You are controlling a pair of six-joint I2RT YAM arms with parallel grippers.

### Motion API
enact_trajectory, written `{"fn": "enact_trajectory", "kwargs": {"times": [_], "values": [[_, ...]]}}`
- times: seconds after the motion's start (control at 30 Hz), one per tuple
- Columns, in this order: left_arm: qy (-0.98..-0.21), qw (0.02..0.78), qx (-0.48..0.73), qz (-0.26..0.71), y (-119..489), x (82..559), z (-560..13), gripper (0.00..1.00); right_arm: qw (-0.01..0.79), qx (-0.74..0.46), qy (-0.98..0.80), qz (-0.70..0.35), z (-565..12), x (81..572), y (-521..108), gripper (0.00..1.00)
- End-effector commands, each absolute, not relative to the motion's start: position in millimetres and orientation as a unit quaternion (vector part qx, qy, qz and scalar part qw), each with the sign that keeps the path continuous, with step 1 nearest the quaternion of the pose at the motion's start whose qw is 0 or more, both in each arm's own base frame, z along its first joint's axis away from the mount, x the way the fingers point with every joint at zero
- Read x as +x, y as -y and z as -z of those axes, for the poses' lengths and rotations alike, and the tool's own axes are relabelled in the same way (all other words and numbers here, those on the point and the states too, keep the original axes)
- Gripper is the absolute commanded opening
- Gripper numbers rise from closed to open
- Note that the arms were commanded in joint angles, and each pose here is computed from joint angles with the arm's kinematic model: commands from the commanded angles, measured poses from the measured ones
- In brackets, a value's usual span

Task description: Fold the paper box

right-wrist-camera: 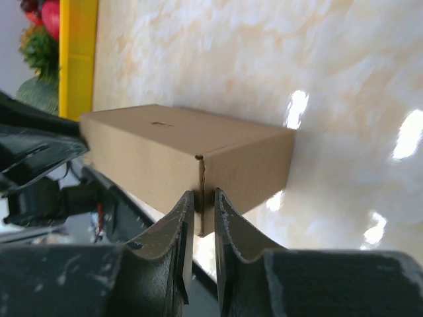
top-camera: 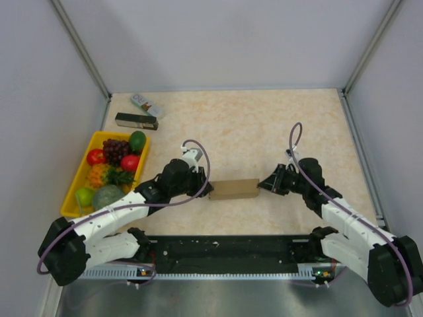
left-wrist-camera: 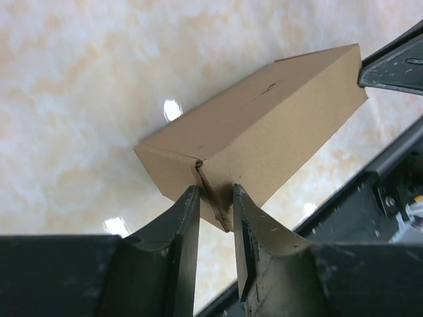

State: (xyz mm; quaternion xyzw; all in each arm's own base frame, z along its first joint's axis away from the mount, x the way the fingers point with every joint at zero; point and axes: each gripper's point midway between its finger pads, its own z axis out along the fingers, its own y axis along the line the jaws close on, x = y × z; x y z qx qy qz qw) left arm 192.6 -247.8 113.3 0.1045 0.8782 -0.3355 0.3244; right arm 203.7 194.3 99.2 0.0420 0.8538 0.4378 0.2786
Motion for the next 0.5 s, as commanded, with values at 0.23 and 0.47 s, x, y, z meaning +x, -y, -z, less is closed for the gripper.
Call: {"fn": "enact_trajectory", "kwargs": {"times": [0.23,0.47], "values": [[-0.752,0.537,0.189,0.331,298.5,283.2,-217.0,0.00,0.431,-0.055,-0.822,-0.367,-154.0,292.1,-195.0,0.00],[-0.818,0.466,0.199,0.273,284.7,281.9,-125.9,0.00,0.380,-0.038,-0.852,-0.359,-104.3,271.0,-192.0,0.00]]}}
